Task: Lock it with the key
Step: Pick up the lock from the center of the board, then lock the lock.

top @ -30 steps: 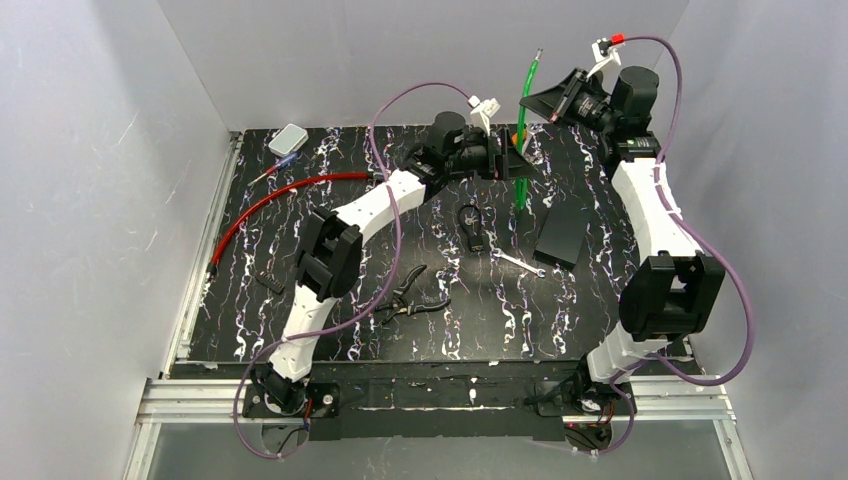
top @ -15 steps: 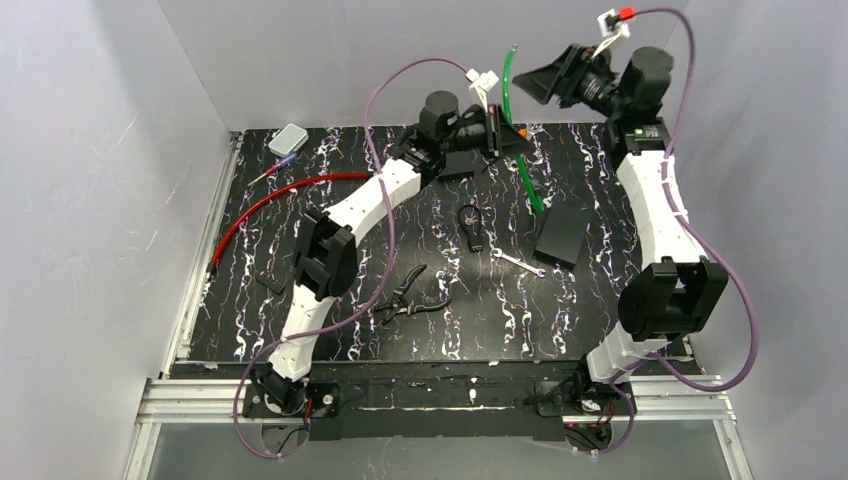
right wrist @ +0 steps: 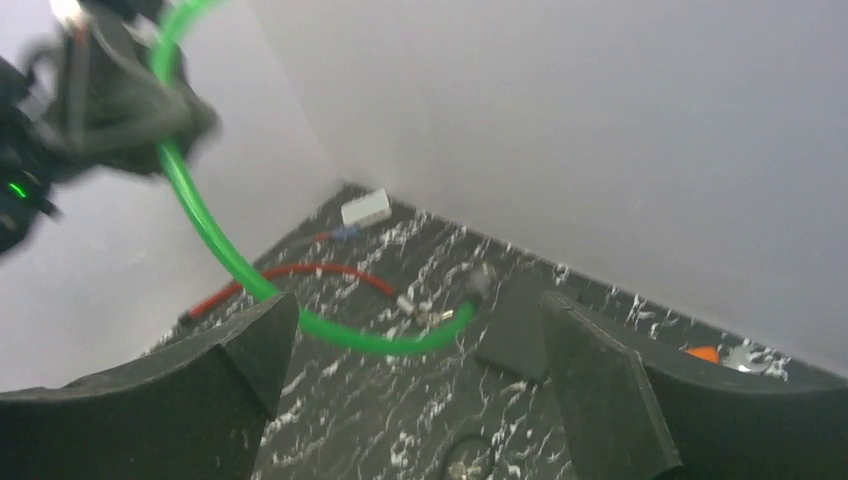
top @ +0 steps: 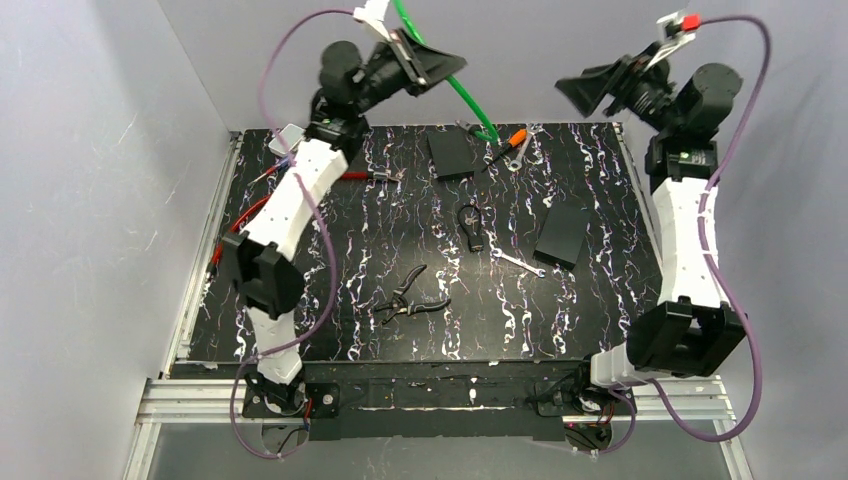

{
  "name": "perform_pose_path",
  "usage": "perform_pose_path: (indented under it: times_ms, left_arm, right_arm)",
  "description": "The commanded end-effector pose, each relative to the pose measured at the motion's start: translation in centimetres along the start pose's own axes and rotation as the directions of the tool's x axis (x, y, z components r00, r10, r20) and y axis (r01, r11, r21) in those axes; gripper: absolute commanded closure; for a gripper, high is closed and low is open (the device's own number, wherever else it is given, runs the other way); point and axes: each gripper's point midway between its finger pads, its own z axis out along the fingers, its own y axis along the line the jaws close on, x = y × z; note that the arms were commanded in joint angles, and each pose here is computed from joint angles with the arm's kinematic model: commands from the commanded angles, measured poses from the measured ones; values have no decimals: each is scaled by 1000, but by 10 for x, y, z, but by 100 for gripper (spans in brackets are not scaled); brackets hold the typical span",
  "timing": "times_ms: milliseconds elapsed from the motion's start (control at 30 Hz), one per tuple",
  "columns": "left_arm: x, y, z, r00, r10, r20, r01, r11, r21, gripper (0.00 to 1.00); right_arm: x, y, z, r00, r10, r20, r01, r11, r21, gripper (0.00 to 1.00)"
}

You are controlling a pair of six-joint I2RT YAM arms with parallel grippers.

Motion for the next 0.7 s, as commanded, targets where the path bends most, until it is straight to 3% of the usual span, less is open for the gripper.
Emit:
perform_pose_path:
  times_ms: [0, 233, 367, 533, 667]
  left_arm:
    - [-51, -54, -42, 979, -137, 149, 133, 990, 40, 100]
    - [-61, -31, -78, 922, -321, 217, 339, 939, -50, 100]
    - [-58, -18, -95, 874, -416, 249, 448, 890, -87, 100]
    - [-51, -17, -110, 835, -480, 268, 521, 847, -106, 100]
    - [-42, -10, -121, 806, -522, 280, 573, 806, -149, 100]
  right_arm:
    - [52, 14, 5, 984, -137, -111, 133, 990, -42, 3]
    - [148, 64, 35, 908, -291, -302, 277, 957, -92, 5]
    - [173, 64, 55, 912, -256, -320, 265, 964, -17, 9]
    - [194, 89, 81, 917, -249, -312, 254, 967, -24, 12]
    - [207, 92, 98, 906, -268, -328, 292, 956, 23, 23]
